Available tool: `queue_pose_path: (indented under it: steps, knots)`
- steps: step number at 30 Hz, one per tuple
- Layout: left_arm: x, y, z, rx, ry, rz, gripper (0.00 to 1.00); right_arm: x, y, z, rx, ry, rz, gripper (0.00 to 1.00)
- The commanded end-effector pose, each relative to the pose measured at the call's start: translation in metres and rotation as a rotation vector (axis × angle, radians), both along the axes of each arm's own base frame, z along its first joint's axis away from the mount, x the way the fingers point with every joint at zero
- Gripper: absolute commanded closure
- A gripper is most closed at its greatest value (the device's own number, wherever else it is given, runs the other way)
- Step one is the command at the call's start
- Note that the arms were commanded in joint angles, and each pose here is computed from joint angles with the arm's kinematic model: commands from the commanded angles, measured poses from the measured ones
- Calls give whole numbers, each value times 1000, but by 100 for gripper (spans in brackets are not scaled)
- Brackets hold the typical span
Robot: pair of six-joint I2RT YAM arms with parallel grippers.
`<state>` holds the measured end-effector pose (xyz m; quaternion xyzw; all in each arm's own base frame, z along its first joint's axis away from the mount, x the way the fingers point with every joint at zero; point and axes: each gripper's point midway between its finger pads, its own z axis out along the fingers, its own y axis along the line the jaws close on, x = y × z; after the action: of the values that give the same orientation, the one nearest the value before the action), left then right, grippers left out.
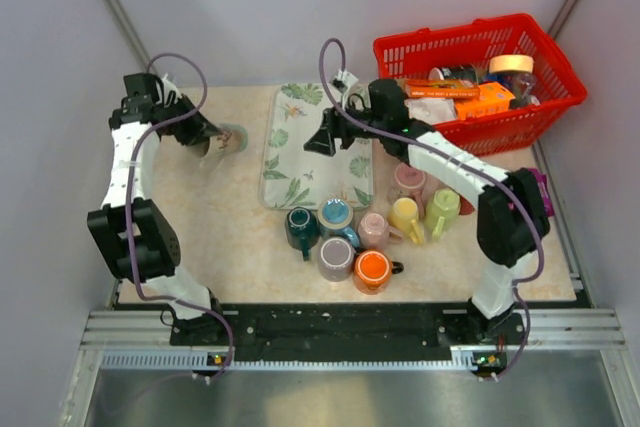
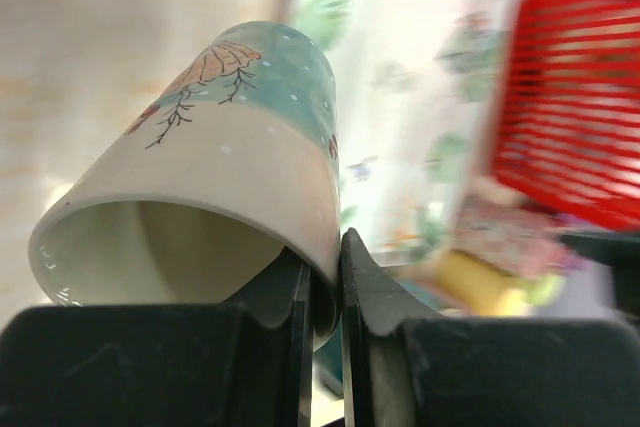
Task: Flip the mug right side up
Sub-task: Place the cup at the corner of the board.
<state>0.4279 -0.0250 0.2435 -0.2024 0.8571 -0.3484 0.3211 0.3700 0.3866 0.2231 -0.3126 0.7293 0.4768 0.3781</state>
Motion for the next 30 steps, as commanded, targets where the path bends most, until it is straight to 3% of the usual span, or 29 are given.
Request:
queue_pose_path:
  steps: [1, 10, 15, 17, 20, 25, 30]
  knots:
    - [-45, 57, -38, 431, 202, -40, 100, -8, -28, 27, -79, -169, -37, 27]
    - [-33, 78, -68, 593, 311, -90, 100, 2, -63, 4, -267, -284, -139, 27]
    - [-22, 77, -80, 631, 332, -127, 98, -4, -66, -1, -276, -283, -127, 27]
    - [-18, 75, -86, 630, 339, -141, 88, -5, -66, -4, -282, -276, -125, 27]
    - [-10, 71, -86, 623, 325, -155, 65, -4, -67, -5, -287, -277, -131, 27]
    - [-6, 61, -74, 614, 286, -186, 42, -7, -71, -8, -301, -280, -130, 27]
    - [-13, 53, -39, 617, 197, -267, 37, -12, -77, -6, -315, -292, -130, 27]
